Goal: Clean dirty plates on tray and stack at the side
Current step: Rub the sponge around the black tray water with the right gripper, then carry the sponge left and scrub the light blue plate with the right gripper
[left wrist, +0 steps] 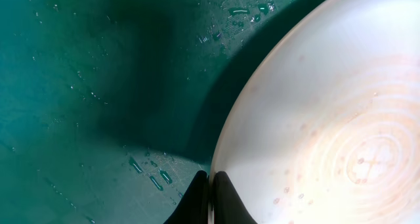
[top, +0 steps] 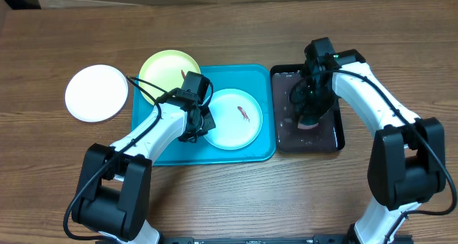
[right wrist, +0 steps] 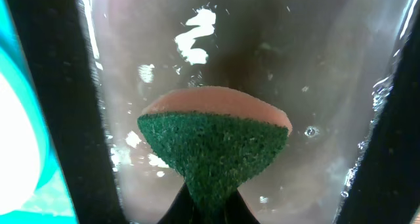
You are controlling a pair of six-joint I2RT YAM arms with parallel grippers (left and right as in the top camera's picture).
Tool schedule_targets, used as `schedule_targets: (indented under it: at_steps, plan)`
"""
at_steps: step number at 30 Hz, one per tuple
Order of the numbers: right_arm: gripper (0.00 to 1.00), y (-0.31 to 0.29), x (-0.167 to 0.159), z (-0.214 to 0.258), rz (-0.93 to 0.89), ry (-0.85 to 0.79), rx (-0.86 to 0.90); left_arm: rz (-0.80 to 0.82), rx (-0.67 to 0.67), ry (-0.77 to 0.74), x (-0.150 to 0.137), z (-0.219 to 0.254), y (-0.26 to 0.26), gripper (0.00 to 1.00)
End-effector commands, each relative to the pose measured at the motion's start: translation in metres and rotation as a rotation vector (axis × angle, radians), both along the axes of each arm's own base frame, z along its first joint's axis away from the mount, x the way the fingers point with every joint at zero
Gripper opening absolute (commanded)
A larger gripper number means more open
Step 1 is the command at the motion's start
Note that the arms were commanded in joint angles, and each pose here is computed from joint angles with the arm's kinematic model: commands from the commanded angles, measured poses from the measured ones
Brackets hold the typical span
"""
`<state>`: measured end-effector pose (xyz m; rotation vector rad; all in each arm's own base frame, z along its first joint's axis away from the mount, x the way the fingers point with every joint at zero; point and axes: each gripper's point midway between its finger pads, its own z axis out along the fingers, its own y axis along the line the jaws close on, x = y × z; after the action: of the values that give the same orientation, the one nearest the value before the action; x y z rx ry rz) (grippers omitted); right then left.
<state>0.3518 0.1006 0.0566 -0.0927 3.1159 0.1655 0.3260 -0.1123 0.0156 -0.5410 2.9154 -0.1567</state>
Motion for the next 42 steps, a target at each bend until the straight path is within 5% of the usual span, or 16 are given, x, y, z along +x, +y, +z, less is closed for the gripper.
schedule_targets:
  at_steps: [1,8,17,24,30,42]
  plan:
    - [0.04,0.000,0.010,0.021,0.013,-0.086,-0.028,-0.028,0.008,-0.012,-0.002,0.004,-0.001,0.04]
    - [0.04,-0.002,0.010,-0.003,0.012,-0.112,-0.038,-0.028,0.007,-0.012,-0.002,0.004,-0.001,0.04]
    - [0.04,0.013,0.028,0.083,0.036,-0.234,-0.008,-0.029,0.006,-0.012,-0.002,0.004,-0.001,0.04]
    - [0.04,0.066,0.018,0.103,0.166,-0.308,0.035,-0.032,-0.013,-0.017,-0.001,0.005,-0.005,0.04]
    - [0.04,0.125,0.013,0.102,0.290,-0.401,0.037,-0.032,-0.014,-0.019,0.000,0.005,-0.005,0.04]
    - [0.04,0.139,0.024,0.051,0.281,-0.439,-0.187,-0.032,-0.013,-0.018,-0.001,0.005,-0.005,0.04]
